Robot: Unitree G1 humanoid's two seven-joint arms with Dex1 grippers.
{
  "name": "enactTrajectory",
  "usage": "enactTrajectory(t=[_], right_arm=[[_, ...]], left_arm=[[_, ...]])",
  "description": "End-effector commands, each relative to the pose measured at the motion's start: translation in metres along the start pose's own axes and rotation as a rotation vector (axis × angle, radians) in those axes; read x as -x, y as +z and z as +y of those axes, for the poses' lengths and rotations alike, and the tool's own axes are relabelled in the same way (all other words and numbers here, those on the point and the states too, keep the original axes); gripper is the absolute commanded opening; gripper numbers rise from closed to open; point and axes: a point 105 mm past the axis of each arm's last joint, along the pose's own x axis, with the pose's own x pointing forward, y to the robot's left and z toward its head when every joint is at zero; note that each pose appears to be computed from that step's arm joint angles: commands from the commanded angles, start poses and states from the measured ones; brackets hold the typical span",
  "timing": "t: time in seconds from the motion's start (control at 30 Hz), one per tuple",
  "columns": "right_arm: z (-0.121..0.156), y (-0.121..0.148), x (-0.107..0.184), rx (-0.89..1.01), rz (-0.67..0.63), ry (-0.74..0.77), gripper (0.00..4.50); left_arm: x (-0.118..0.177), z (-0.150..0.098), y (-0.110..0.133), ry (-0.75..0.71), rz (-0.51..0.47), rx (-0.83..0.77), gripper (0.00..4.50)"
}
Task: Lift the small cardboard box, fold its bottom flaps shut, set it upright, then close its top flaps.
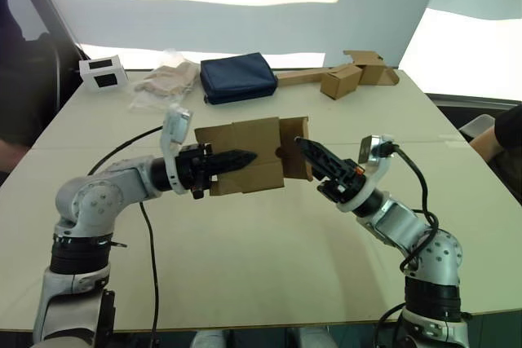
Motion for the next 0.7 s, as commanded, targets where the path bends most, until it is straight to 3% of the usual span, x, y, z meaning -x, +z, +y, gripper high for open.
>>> enactTrajectory(t=[0.03,0.1,0.2,0.37,0.7], right_arm=[[0.014,0.000,-0.002,0.022,0.006,0.039,4.47],[0.011,0.001,-0.001,0.024,-0.004,0.022,4.47],[0.009,0.003,0.000,0.022,-0.012,0.013,3.81],[0.008,0.002,0.000,0.030,-0.010,0.001,2.04],[0.001,0.001,0.000,0.072,-0.002,-0.042,2.04]], left_arm=[[-0.003,-0.004,0.008,-0.022,-0.014,-0.038,0.00],[-0.003,-0.004,0.008,-0.024,-0.014,-0.038,0.00],[-0.003,-0.003,0.008,-0.026,-0.015,-0.039,0.00],[-0.003,-0.004,0.008,-0.026,-0.017,-0.038,0.00],[-0.002,-0.003,0.008,-0.024,-0.023,-0.035,0.00]])
